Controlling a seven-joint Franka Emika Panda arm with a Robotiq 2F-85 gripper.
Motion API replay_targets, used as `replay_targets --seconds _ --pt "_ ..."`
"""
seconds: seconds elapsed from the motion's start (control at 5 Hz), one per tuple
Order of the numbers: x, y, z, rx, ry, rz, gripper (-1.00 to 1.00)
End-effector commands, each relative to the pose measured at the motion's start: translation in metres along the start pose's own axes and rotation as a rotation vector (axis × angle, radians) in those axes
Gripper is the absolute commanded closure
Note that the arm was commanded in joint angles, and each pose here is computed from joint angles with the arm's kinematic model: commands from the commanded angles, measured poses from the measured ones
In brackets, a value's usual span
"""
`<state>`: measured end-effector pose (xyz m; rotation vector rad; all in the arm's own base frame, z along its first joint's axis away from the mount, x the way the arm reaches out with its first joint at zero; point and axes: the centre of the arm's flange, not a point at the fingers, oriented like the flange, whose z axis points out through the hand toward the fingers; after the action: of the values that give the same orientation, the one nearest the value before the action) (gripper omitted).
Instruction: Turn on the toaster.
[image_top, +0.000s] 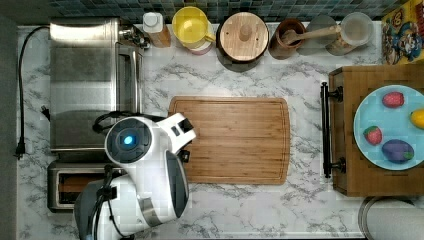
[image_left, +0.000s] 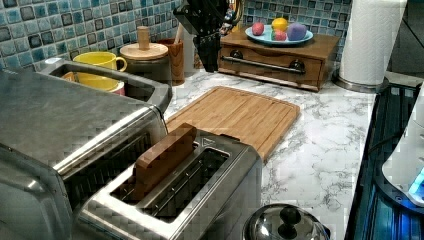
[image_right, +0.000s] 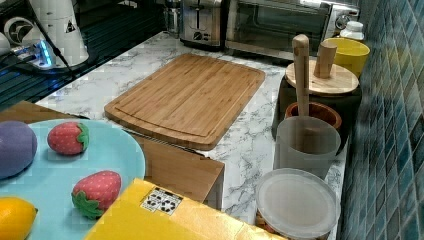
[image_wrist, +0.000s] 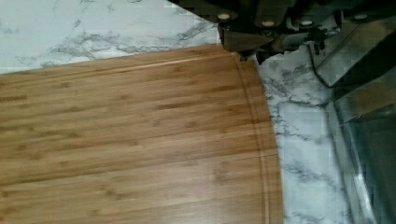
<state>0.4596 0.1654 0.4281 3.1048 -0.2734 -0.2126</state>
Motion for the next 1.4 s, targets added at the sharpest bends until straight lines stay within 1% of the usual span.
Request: replay_targets --seconds 0.2,0.4,0.6,0.8,1.0,1.2,1.4 --pt "-0.070 -0.051 0.039 0.019 -0.115 -0.178 1.00" --pt "-0.085 -0.058 0.050 0.013 -0.146 -0.216 1.00" --pt "-0.103 -0.067 0.057 0.039 -0.137 -0.270 1.00" --pt "-0.111 -0.064 0.060 0.068 -0.126 -0.266 1.00" --pt "-0.113 -0.067 0.064 0.070 -0.111 -0.268 1.00" --pt "-0.113 -0.062 0.056 0.118 -0.037 -0.225 1.00" --pt "-0.109 -0.051 0.045 0.187 -0.021 -0.206 1.00"
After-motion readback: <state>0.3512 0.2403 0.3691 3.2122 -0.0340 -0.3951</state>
